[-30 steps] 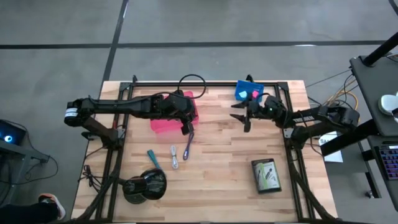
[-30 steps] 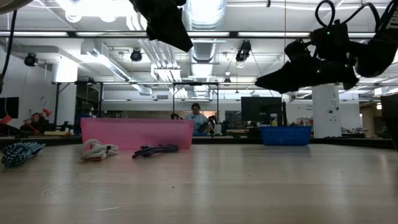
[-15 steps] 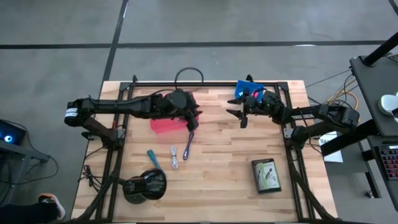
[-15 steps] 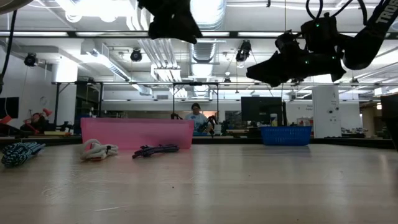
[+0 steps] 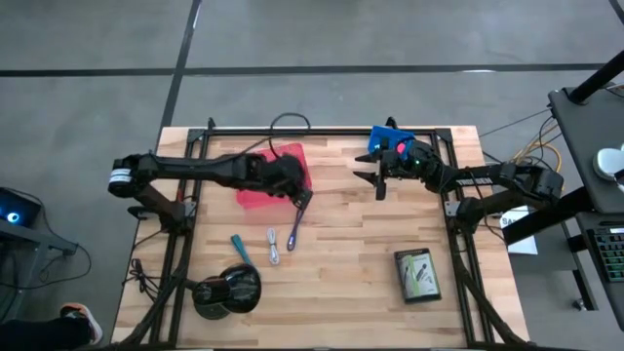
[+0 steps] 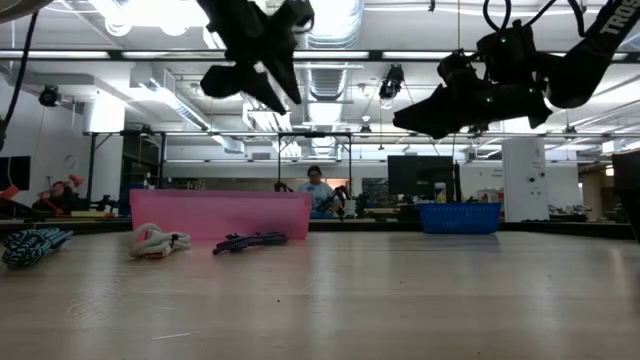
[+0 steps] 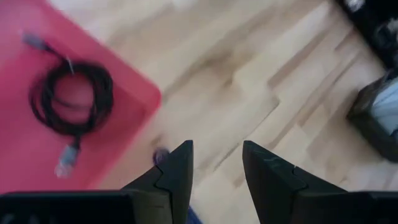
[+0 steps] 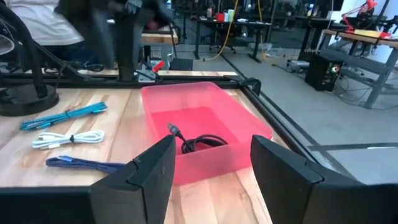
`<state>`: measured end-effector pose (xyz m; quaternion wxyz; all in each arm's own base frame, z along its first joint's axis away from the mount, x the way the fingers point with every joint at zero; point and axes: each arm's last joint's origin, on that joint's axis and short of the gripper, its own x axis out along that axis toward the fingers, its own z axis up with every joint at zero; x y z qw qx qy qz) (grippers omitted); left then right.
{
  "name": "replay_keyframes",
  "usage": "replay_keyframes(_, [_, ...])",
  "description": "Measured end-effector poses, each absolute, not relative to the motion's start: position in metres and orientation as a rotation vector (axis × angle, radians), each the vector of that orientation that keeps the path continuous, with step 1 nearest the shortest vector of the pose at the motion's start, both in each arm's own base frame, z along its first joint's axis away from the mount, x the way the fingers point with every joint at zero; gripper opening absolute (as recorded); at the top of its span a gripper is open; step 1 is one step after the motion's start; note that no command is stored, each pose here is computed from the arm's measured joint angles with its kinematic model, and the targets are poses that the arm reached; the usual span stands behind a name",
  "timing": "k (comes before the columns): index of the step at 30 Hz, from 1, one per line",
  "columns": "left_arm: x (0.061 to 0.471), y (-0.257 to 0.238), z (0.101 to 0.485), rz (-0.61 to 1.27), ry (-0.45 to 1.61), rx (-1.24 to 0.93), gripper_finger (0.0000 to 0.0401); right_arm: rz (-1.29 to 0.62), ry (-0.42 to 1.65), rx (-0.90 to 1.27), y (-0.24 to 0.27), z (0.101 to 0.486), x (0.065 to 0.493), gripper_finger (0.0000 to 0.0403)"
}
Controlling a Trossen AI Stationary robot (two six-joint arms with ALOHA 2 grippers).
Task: Pick and place items into bin
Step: Put the violet cable wire into the pink bin
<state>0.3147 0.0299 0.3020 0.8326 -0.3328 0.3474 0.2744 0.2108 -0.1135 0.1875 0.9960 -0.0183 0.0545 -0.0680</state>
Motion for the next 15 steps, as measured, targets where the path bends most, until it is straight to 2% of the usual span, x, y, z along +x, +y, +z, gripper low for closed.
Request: replay_keyframes(15, [0.347, 0.018, 0.242, 0.572, 0.958, -0.705, 0.0123, -0.137, 0.113, -0.035, -0.114, 0.187, 0.212, 0.0196])
